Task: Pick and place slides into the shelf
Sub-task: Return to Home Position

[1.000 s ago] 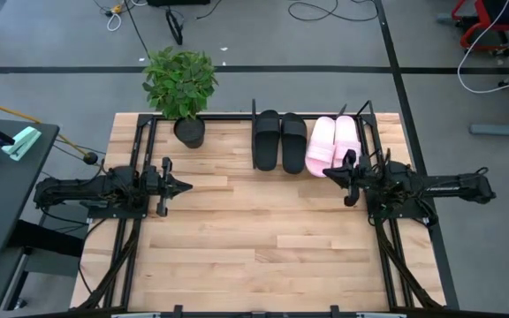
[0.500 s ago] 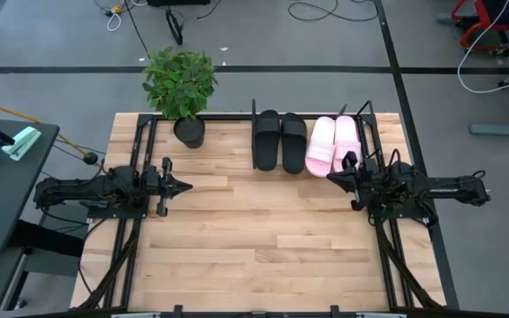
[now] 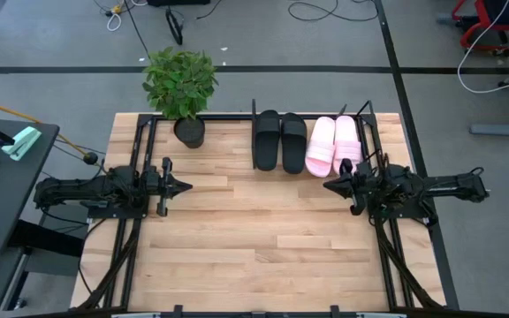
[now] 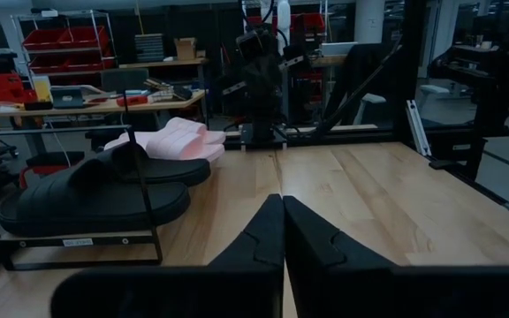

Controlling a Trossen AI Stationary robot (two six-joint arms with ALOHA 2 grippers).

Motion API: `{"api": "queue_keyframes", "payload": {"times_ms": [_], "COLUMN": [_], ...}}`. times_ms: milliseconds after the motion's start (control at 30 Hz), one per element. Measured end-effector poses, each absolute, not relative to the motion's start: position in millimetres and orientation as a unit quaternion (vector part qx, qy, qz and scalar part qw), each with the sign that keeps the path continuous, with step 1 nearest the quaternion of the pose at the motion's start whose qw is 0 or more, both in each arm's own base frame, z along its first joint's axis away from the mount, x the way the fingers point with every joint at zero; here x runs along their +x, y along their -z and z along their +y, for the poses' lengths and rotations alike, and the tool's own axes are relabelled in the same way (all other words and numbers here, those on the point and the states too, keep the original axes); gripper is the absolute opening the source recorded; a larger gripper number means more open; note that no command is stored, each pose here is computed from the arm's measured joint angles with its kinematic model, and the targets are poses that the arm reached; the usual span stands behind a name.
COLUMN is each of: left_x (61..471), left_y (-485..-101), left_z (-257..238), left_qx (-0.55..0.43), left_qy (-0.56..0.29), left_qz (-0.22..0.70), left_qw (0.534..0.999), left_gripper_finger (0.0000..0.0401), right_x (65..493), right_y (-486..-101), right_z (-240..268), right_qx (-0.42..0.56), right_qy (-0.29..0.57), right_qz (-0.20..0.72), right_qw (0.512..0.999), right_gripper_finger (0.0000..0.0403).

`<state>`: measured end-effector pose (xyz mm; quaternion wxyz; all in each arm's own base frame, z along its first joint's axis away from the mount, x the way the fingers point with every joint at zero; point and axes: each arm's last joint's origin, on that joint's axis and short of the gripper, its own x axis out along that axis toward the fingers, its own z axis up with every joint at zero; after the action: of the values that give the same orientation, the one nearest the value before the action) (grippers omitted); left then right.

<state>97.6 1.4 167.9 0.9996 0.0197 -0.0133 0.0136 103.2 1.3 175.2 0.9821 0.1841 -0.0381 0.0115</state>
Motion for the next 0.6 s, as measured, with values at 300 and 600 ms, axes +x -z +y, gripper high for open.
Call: {"api": "queue_keyframes", "payload": {"times_ms": [300, 600], "left_x": [98, 98], "left_y": [-168, -168], "left_z": [1, 1], "left_qx": [0.020, 0.019], "left_qy": [-0.014, -0.014], "left_qz": [-0.012, -0.012], "left_qw": [1.000, 1.000], "left_gripper_finger": [0.0006, 0.0016], "right_x": [103, 103], "right_y": [-168, -163], "right_z": [3, 3], "right_qx": [0.171, 0.096], "right_qy": [-0.018, -0.017], "right_qz": [-0.001, 0.023], "right_qw": [0.985, 0.995], "right_gripper_finger": [0.0000, 0.0000]}}
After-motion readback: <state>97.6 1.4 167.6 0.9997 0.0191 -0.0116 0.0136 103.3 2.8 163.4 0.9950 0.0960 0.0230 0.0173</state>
